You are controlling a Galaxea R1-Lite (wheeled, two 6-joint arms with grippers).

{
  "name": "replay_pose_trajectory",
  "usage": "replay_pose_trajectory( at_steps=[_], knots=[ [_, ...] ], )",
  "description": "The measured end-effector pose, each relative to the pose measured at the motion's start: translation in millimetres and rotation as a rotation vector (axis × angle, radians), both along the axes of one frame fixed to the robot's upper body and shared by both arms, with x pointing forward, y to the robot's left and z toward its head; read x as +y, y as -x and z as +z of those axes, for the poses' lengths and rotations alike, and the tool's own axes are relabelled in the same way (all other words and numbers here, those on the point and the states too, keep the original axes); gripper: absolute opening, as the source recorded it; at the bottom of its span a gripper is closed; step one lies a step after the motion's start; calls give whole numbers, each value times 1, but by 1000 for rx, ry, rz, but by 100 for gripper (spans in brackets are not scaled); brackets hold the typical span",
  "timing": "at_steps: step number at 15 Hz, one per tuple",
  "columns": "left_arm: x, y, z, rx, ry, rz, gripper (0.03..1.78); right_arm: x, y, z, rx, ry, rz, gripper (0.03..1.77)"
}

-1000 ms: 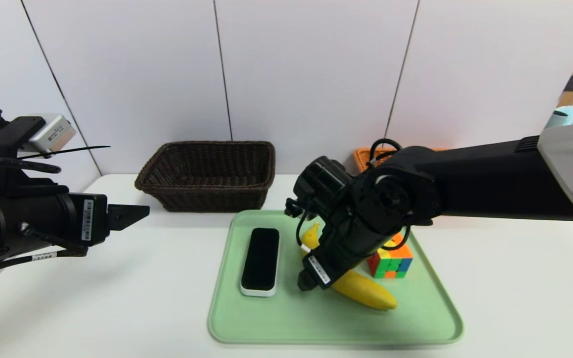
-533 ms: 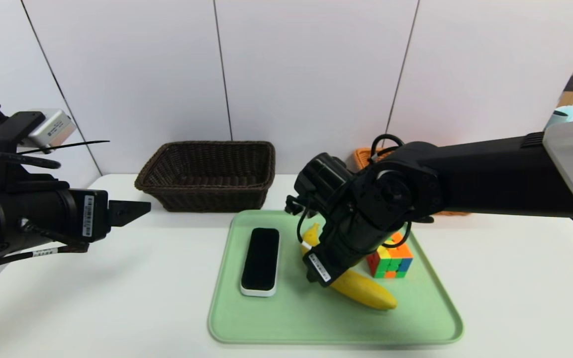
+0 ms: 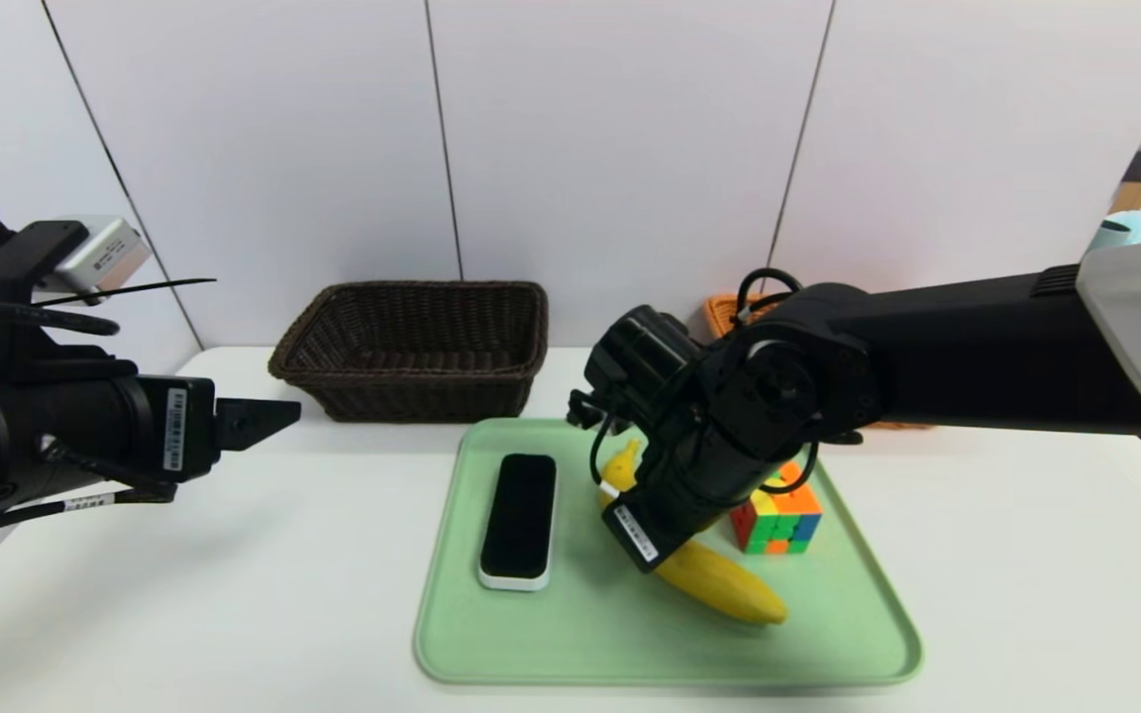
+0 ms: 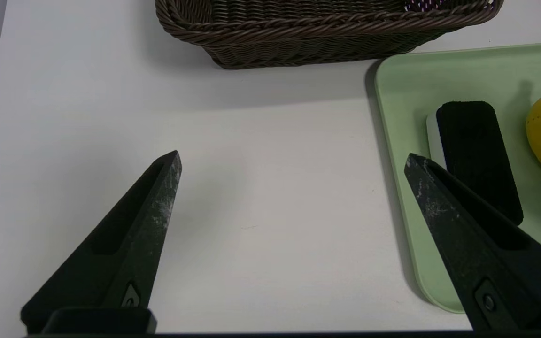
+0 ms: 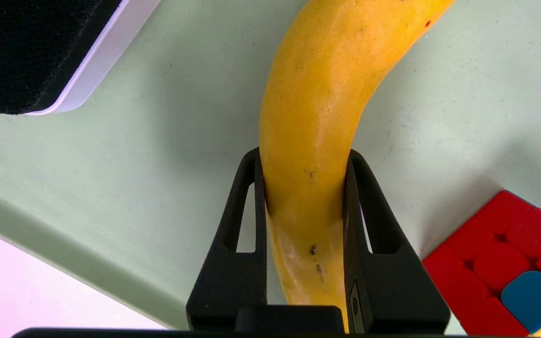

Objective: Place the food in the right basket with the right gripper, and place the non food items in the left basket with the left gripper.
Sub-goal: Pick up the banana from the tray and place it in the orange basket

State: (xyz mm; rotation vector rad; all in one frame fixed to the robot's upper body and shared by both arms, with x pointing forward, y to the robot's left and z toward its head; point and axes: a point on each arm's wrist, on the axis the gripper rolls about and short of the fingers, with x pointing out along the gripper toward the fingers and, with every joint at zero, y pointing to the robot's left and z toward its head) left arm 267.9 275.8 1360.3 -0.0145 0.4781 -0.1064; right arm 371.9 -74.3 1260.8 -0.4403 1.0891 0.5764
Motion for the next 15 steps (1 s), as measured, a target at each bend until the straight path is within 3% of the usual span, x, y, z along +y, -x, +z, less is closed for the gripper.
replay_pose_trajectory(
  at_steps=[5,12,15],
  knots=[
    [0,1,0,-2,2,0,169,-1,2,13,-24,-33,-11,44],
    [1,3,1,-8,5,0,169,-16,15,91,-206,-211,-48,44],
    [1,5,2,-12,7,-1,169,-40,5,135,-352,-323,-189,44]
  ],
)
